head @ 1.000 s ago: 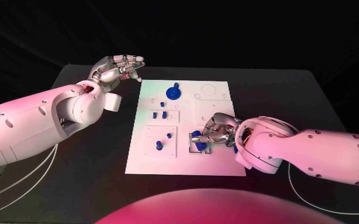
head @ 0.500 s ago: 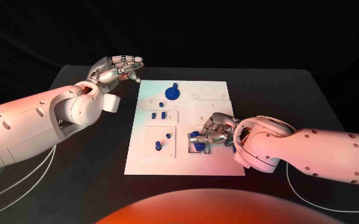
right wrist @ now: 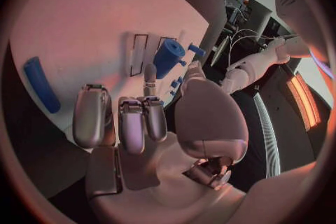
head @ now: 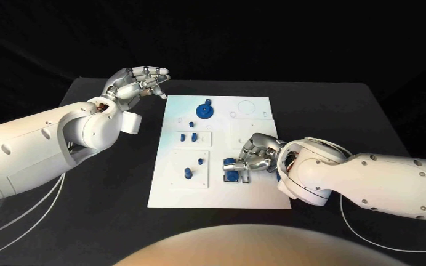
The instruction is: Assemble the parts on the task board
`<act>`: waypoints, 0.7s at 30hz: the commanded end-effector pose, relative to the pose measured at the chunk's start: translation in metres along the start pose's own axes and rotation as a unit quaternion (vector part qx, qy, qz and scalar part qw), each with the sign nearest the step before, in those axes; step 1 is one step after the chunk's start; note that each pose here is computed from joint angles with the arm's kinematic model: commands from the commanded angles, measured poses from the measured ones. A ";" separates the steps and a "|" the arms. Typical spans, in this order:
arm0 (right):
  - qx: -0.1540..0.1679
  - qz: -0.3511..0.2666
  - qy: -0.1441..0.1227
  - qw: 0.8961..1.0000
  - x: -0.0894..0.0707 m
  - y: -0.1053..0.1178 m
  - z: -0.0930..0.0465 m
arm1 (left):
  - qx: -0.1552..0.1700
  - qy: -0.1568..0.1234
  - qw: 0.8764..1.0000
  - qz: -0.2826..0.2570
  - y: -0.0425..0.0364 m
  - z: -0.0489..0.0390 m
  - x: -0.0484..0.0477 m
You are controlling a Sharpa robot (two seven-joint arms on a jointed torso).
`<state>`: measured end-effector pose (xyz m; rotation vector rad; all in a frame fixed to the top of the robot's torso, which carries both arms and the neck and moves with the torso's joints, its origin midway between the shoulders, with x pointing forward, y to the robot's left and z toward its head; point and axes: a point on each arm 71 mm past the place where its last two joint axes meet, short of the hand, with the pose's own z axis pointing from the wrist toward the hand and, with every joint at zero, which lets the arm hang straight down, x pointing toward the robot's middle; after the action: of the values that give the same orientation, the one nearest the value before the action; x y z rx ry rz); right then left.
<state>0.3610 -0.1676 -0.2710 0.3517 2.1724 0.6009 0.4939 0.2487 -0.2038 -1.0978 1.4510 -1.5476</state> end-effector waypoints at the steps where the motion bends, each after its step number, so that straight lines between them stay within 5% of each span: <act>1: -0.003 -0.009 -0.008 1.000 -0.001 0.000 -0.001 | 0.003 0.011 1.000 -0.001 -0.0008 0.0003 0.0031; 12: -0.035 0.005 -0.035 0.999 -0.006 0.002 -0.012 | 0.003 0.012 1.000 -0.001 -0.0009 0.0001 0.0032; 21: -0.053 0.000 -0.019 0.998 -0.006 -0.001 -0.025 | 0.003 0.012 1.000 -0.001 -0.0007 0.0003 0.0027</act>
<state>0.3469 -0.1812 -0.2559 0.3514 2.1032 0.6586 0.4937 0.2484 -0.2038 -1.0943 1.4551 -1.5482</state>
